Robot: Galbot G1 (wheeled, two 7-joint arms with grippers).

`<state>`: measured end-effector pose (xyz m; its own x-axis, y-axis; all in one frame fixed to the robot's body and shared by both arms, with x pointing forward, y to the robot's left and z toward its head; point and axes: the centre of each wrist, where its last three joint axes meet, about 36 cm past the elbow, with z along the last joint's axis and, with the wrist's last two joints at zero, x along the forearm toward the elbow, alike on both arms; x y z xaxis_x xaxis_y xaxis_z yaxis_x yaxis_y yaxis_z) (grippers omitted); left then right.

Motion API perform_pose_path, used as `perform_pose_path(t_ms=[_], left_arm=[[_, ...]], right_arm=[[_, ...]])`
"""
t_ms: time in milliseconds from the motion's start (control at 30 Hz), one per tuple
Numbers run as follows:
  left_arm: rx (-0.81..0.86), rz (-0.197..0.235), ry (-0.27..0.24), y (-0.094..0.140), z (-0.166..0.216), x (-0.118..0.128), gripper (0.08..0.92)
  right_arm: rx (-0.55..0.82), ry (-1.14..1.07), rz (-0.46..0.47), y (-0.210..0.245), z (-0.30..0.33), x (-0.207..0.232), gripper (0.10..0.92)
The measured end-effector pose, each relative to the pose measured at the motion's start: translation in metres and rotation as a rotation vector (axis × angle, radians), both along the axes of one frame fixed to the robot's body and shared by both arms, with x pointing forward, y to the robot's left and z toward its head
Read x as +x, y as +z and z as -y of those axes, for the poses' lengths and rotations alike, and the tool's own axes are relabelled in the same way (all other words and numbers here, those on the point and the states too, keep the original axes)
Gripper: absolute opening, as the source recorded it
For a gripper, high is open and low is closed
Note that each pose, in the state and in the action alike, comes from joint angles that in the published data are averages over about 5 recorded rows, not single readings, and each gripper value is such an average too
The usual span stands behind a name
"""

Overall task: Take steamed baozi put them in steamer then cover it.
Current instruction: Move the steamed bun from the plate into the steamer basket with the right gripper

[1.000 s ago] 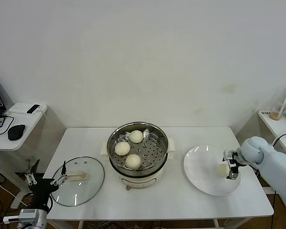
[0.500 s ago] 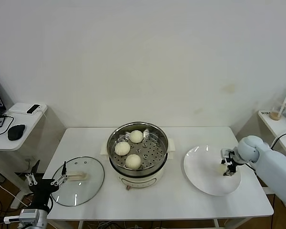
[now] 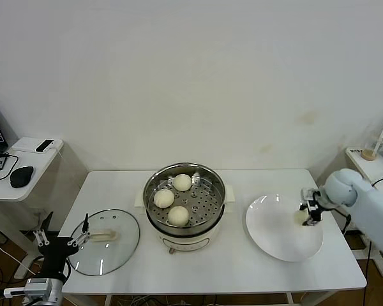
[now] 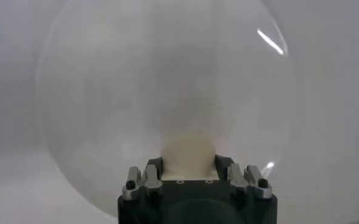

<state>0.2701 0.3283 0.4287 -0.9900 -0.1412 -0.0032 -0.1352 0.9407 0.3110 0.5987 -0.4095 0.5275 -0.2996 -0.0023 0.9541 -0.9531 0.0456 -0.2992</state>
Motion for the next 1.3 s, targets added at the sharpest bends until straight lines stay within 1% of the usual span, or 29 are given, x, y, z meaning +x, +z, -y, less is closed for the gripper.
perform_pose_path(t_ms=[167,400,533,667,900,1300], left_arm=[[0.001,0.002,-0.003,0.001,0.000,0.001,0.823],[-0.003,0.009,-0.004,0.002,0.003,0.002,0.823],[-0.005,0.014,0.000,0.004,0.003,0.003,0.823],[-0.006,0.016,0.004,0.004,0.003,0.002,0.823],[-0.013,0.015,0.011,0.003,0.004,0.001,0.823],[-0.014,0.022,0.011,0.004,0.002,0.003,0.823]], right_arm=[[0.038,0.054,0.057,0.047,-0.028,0.010,0.559],[0.120,0.144,0.129,0.110,-0.092,0.023,0.560],[0.161,0.193,0.152,0.137,-0.134,0.029,0.560],[0.199,0.235,0.156,0.155,-0.177,0.032,0.560],[0.242,0.269,0.113,0.154,-0.243,0.033,0.560],[0.251,0.250,0.013,0.112,-0.317,0.029,0.568]])
